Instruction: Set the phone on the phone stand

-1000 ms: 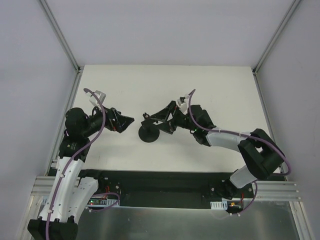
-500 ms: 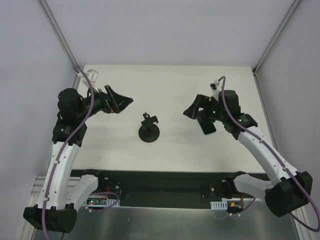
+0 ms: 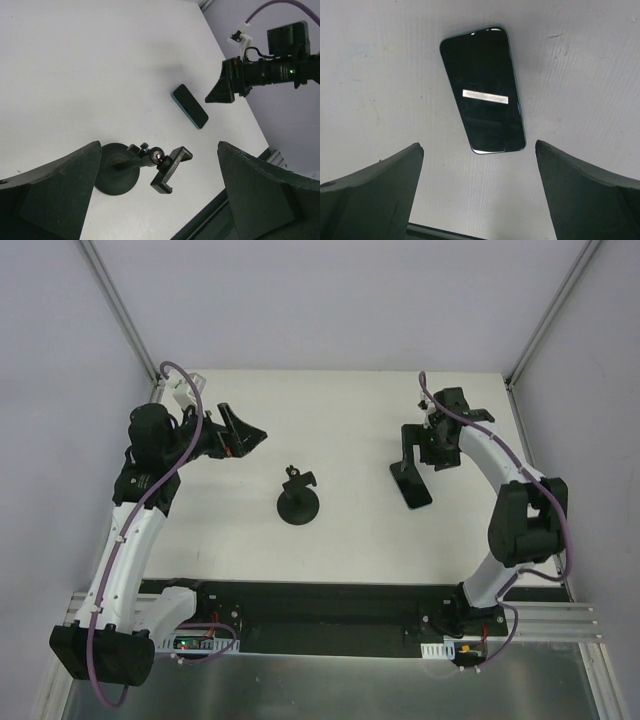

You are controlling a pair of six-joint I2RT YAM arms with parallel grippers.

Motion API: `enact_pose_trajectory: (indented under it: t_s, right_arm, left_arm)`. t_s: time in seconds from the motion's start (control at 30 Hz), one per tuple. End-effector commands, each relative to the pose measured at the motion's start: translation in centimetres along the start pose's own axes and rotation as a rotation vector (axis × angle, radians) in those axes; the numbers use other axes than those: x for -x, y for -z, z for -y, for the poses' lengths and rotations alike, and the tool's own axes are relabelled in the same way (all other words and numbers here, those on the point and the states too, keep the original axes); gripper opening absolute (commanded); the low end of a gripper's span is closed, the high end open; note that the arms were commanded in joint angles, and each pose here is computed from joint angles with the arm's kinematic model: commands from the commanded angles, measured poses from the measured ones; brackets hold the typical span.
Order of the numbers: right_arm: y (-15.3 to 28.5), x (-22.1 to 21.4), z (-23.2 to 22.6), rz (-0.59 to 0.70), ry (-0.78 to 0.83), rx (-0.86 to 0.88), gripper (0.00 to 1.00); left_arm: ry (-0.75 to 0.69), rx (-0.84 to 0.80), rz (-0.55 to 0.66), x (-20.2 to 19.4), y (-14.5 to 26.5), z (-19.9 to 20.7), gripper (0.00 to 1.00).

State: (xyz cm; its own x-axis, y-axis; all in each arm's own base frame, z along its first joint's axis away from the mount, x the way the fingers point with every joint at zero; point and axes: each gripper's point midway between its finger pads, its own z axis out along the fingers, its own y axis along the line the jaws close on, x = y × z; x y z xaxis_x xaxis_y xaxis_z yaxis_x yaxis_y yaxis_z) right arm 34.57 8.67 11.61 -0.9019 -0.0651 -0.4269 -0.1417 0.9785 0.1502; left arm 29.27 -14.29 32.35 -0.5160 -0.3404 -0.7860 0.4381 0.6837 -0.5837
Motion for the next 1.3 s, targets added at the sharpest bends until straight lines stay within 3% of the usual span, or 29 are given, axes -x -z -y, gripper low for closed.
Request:
enact_pose_trajectory:
  t_s: [0.0, 0.4, 0.73, 1.0, 1.27]
  right_arm:
    - [-0.5, 0.5, 0.1, -0.093, 0.056, 0.009, 0.96]
    - [-4.5, -2.9, 0.4, -0.232, 0.089, 0.014, 0.96]
    - [-6.6, -3.7, 1.0, -0.314, 0.138, -0.155, 0.99]
    - [-8.5, -5.2, 0.6, -0.385, 0.112, -0.141, 0.97]
    - [-8.4, -5.3, 0.9, -0.398, 0.108, -0.167, 0.89]
  left_arm:
    - [-0.092, -0.010, 0.053, 0.3, 1.4, 0.7, 0.99]
    - [-0.047, -0.081, 0.025, -0.3, 1.3, 1.5, 0.99]
    - [-0.015, -0.102, 0.002, -0.9, 0.7, 1.3, 0.99]
    - [-0.007, -0.100, -0.006, -1.1, 0.4, 1.0, 0.99]
    - [0.005, -0.088, -0.016, -1.4, 0.0, 0.4, 0.99]
